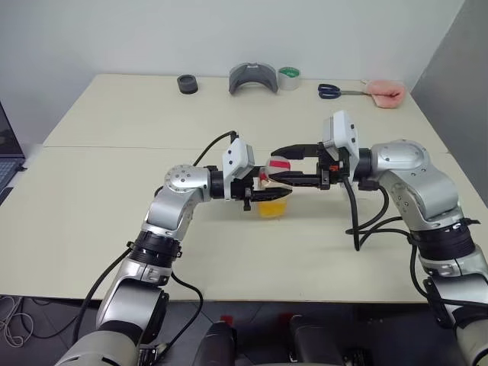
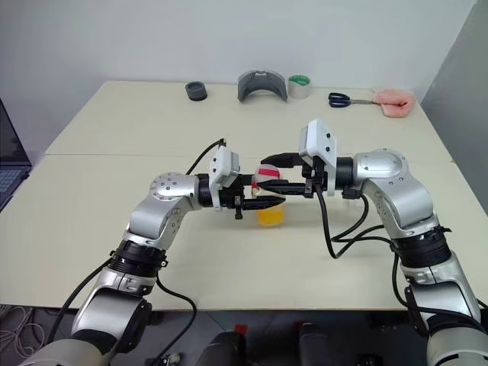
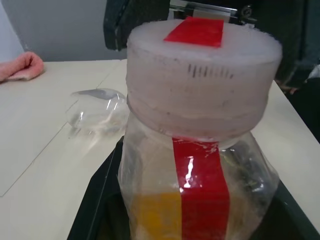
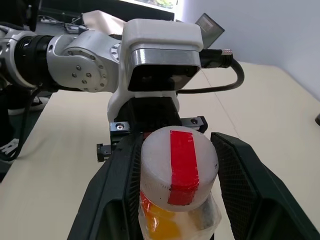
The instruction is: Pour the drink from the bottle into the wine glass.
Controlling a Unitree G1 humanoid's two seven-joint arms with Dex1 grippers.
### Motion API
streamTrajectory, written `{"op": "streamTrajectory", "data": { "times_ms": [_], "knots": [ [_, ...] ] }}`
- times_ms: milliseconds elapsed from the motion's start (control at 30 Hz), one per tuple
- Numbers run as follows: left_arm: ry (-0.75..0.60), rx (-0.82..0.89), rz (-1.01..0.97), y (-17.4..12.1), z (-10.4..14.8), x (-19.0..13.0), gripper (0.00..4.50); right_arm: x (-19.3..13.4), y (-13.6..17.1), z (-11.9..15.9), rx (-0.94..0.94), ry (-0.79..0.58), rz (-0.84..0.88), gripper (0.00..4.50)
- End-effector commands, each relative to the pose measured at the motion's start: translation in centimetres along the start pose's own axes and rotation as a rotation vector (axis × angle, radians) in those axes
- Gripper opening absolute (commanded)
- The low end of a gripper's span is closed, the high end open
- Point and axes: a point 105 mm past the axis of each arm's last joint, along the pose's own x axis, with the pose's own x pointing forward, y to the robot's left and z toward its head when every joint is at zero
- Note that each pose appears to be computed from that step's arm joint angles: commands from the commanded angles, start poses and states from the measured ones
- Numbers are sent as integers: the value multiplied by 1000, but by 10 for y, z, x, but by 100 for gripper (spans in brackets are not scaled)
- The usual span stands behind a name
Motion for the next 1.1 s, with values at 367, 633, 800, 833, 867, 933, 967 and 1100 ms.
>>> {"op": "streamTrajectory", "data": {
  "times_ms": [367, 633, 800, 833, 867, 933, 967, 1100],
  "knots": [
    [-75, 43, 17, 5, 23, -2, 181, -48, 17, 23, 101, -64, -309, 389],
    [-86, 3, 1, 5, 24, 0, 181, -15, 22, 23, 78, -58, -668, 389],
    [-88, -5, -17, 5, 26, 4, 181, -4, 24, 19, 87, -53, -699, 389],
    [-88, -5, -18, 5, 26, 4, 181, -2, 25, 19, 89, -57, -698, 389],
    [-88, -6, -19, 5, 26, 5, 181, -1, 24, 19, 94, -61, -696, 389],
    [-89, -6, -19, 5, 26, 5, 181, 3, 24, 18, 107, -68, -693, 389],
    [-89, -7, -19, 5, 26, 5, 181, 6, 23, 17, 116, -68, -694, 389],
    [-88, -6, -17, 4, 25, 5, 181, 10, 18, 13, 146, -75, -720, 389]
  ]
}}
